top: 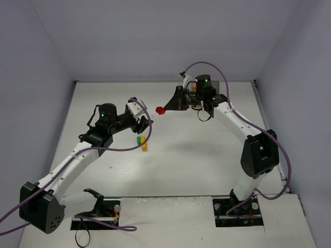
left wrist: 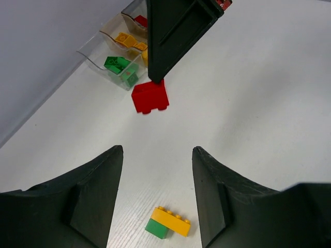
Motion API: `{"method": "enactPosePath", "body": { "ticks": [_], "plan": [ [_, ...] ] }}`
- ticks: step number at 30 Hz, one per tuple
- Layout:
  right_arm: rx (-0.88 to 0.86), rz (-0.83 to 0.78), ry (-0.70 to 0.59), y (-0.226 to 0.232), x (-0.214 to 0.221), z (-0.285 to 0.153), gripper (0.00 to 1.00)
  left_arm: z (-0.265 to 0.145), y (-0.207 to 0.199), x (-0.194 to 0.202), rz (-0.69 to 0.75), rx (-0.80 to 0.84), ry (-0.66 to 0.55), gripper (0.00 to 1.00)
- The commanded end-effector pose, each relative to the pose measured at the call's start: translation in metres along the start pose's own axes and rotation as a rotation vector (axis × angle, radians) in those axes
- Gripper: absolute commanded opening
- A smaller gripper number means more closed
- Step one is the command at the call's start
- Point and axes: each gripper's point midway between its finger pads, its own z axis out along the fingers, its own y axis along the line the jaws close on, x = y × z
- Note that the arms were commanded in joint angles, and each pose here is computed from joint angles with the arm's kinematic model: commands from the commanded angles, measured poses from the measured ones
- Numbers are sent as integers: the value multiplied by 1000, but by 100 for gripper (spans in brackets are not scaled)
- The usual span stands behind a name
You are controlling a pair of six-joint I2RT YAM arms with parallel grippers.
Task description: Sort the legos into containers by color
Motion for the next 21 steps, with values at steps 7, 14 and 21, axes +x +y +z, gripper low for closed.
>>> {"method": "enactPosePath", "body": {
  "ticks": [7, 14, 21],
  "plan": [
    [308, -88, -245, -83, -71, -69, 0, -6, 13, -11, -102, -106, -40, 50],
    [605, -42, -394, -179, -115, -137, 0, -16, 11, 22, -269, -187, 54, 50],
    [834, -12, -466, -259, -140, -178, 0, -29, 19, 52, -469, -342, 148, 61]
  ]
}}
